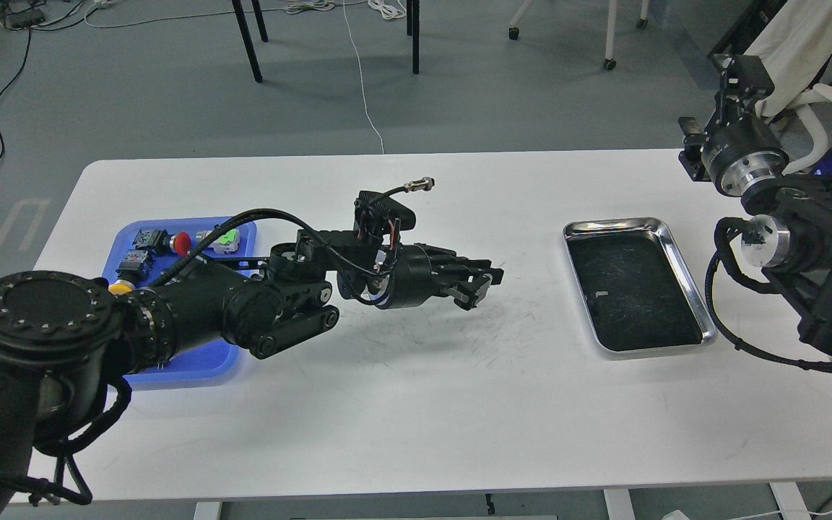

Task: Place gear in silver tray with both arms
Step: 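Carry the gear toward the table center and release it there, then retract the left arm back beside the blue tray, then move the right gripper down to the black gear on the table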

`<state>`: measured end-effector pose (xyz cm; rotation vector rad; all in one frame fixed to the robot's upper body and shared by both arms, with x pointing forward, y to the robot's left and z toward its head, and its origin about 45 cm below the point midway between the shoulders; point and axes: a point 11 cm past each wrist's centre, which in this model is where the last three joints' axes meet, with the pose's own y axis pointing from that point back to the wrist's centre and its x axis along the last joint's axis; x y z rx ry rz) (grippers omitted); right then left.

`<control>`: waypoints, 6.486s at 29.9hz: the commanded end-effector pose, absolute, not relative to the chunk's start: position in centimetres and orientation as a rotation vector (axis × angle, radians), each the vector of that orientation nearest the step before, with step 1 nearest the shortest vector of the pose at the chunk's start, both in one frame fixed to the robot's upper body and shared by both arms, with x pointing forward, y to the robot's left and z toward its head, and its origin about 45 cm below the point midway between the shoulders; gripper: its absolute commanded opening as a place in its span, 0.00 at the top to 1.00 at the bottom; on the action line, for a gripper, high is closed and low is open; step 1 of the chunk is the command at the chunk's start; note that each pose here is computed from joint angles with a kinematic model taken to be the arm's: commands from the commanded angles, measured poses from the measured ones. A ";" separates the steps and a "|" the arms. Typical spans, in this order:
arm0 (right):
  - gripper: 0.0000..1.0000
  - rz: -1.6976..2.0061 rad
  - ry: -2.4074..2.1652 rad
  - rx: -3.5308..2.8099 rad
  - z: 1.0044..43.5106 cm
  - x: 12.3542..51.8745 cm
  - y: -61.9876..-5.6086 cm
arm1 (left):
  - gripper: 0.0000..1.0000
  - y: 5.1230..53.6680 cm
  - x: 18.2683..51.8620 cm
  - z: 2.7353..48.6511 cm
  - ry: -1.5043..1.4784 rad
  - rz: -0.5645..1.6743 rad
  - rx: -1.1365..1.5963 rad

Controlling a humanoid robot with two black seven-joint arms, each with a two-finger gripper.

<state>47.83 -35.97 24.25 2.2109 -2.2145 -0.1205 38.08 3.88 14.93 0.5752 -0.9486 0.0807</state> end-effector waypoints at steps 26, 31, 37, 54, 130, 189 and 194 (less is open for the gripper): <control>0.01 -0.040 -2.189 2.216 26.4 48.6 -36.0 | 0.94 3.7 34.9 12.0 -0.884 0.114 0.517; 0.01 -0.037 -2.190 2.215 26.4 48.6 -36.1 | 0.88 3.7 34.9 11.9 -0.872 0.125 0.513; 0.01 -0.037 -2.190 2.215 26.4 48.6 -36.1 | 0.84 3.7 34.9 12.0 -0.865 0.133 0.508; 0.01 -0.037 -2.187 2.209 26.3 48.5 -36.2 | 0.60 3.9 34.3 11.3 -0.837 0.142 0.507; 0.02 1.114 -0.180 2.078 30.4 42.7 -18.2 | 0.04 37.2 51.2 30.2 0.019 1.433 0.035; 0.31 1.254 0.675 1.508 15.5 39.5 -15.4 | 0.11 40.3 48.7 25.3 0.458 1.477 -0.155; 0.31 1.255 0.666 1.515 15.5 39.5 -15.3 | 0.11 40.3 48.8 25.4 0.455 1.477 -0.157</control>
